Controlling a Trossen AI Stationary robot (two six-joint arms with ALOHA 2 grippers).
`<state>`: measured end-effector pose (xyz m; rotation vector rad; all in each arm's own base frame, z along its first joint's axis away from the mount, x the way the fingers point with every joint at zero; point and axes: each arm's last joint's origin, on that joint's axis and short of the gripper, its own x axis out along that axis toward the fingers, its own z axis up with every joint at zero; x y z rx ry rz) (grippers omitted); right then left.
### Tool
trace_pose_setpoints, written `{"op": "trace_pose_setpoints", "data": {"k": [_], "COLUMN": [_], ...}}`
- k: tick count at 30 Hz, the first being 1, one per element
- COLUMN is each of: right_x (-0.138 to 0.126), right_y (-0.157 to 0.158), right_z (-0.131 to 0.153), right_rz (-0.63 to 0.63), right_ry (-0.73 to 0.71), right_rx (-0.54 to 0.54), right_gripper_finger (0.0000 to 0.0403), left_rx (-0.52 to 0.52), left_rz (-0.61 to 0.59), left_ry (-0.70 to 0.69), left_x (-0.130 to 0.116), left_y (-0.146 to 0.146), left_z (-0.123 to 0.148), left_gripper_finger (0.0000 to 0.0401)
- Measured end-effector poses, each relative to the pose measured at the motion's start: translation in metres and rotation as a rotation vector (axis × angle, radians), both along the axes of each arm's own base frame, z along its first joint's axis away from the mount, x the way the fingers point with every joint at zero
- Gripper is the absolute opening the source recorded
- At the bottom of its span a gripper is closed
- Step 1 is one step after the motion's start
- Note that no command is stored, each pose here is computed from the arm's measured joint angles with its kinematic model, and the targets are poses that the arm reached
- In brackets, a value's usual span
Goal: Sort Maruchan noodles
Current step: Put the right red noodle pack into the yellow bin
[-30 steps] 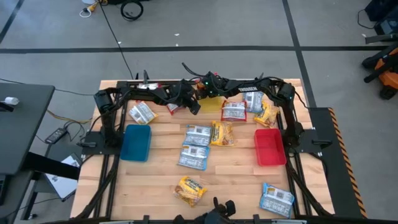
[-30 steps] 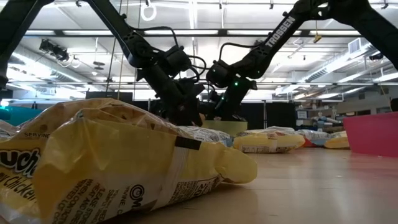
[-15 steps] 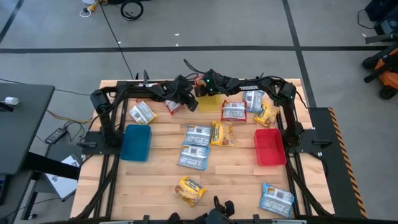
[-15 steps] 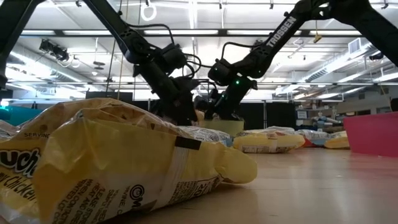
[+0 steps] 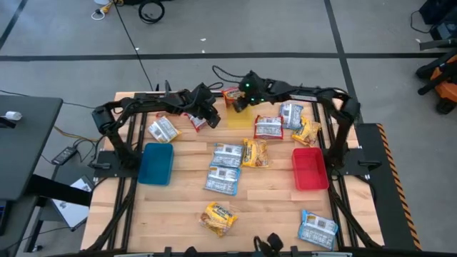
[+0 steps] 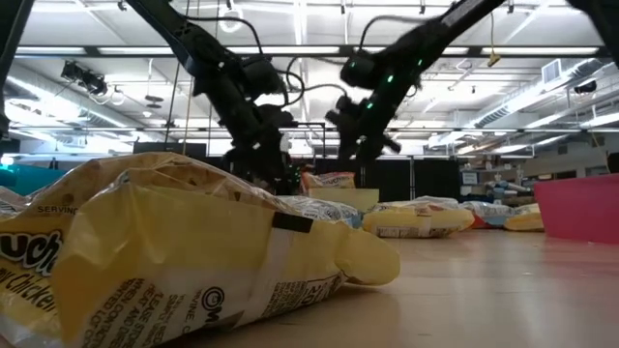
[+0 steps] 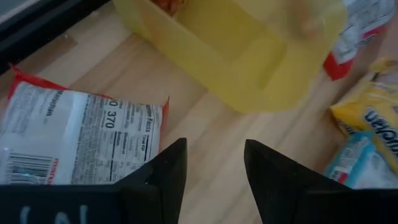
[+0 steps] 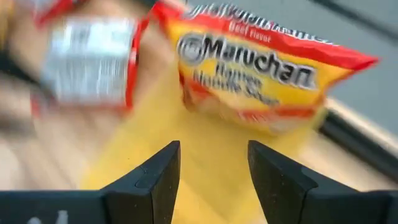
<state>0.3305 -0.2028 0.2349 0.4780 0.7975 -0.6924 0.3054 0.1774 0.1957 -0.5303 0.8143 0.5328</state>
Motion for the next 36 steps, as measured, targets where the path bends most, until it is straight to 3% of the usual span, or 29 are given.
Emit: {"op": "trace_pose_setpoints", "data": {"k": [6, 9, 12, 20, 29, 36], "right_x": [-0.035, -0.053, -0.074, -0.104, -0.091, -0.083], "right_y": [0.055, 0.085, 0.110, 0.144, 0.138, 0.132], "right_z": [0.029, 0.031, 0.023, -0.040, -0.078, -0.097], "right_rz": [0.426, 0.602, 0.694, 0.770, 0.673, 0.618], "right_ry": [0.357, 0.401, 0.415, 0.534, 0.751, 0.812], "right_rx": [-0.171, -0.200, -0.211, -0.214, -0.335, -0.347], "right_gripper_finger": [0.0193, 0.0193, 0.0193, 0.0193, 0.0189, 0.0146], "left_rx": [0.040, 0.063, 0.084, 0.103, 0.106, 0.106], "left_rz": [-0.052, -0.089, -0.117, -0.168, -0.168, -0.157], "left_ry": [-0.063, -0.080, -0.089, -0.129, -0.126, -0.124], "left_x": [0.004, 0.009, 0.014, 0.026, 0.026, 0.025], "left_y": [-0.022, -0.038, -0.054, -0.084, -0.086, -0.082], "left_z": [0.023, 0.031, 0.036, 0.040, 0.040, 0.040], "left_gripper_finger": [0.0164, 0.0164, 0.0164, 0.0164, 0.0164, 0.0164]}}
